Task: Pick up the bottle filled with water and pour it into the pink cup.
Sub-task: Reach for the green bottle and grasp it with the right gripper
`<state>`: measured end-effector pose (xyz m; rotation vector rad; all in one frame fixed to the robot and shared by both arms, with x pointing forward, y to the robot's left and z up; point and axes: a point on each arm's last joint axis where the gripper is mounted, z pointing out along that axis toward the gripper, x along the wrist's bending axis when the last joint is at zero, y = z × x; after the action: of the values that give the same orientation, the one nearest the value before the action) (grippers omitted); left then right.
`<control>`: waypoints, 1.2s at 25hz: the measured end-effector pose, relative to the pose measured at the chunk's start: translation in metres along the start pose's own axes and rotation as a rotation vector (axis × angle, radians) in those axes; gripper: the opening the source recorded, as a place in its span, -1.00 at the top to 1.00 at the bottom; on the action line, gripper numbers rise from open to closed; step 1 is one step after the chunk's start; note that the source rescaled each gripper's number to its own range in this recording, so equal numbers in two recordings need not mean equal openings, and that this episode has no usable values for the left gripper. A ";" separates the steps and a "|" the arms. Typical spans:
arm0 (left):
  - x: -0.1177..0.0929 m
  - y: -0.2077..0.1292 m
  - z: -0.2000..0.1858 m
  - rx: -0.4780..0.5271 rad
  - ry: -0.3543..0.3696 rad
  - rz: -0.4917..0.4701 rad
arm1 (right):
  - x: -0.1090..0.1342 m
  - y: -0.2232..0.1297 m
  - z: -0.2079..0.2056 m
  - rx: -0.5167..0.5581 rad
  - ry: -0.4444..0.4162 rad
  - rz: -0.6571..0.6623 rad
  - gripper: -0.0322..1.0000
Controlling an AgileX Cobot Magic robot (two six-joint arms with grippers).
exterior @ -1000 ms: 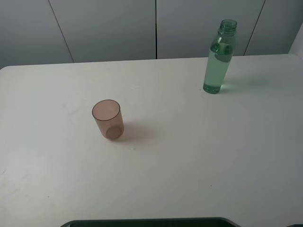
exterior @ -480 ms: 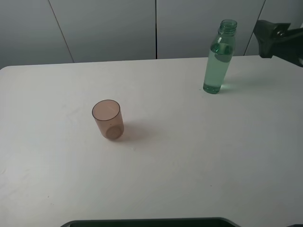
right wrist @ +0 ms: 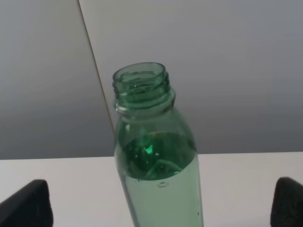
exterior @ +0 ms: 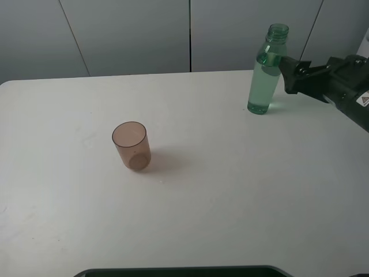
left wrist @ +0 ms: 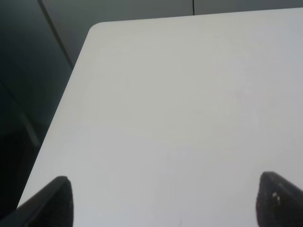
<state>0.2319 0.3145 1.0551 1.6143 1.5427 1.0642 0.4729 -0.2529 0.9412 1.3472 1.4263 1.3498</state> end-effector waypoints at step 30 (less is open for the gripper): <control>0.000 0.000 0.000 0.000 0.000 0.000 | -0.004 -0.032 0.099 0.120 -0.003 0.002 -1.00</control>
<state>0.2319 0.3145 1.0551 1.6143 1.5427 1.0642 0.5632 -0.2344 0.8924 1.4264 1.5255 1.2802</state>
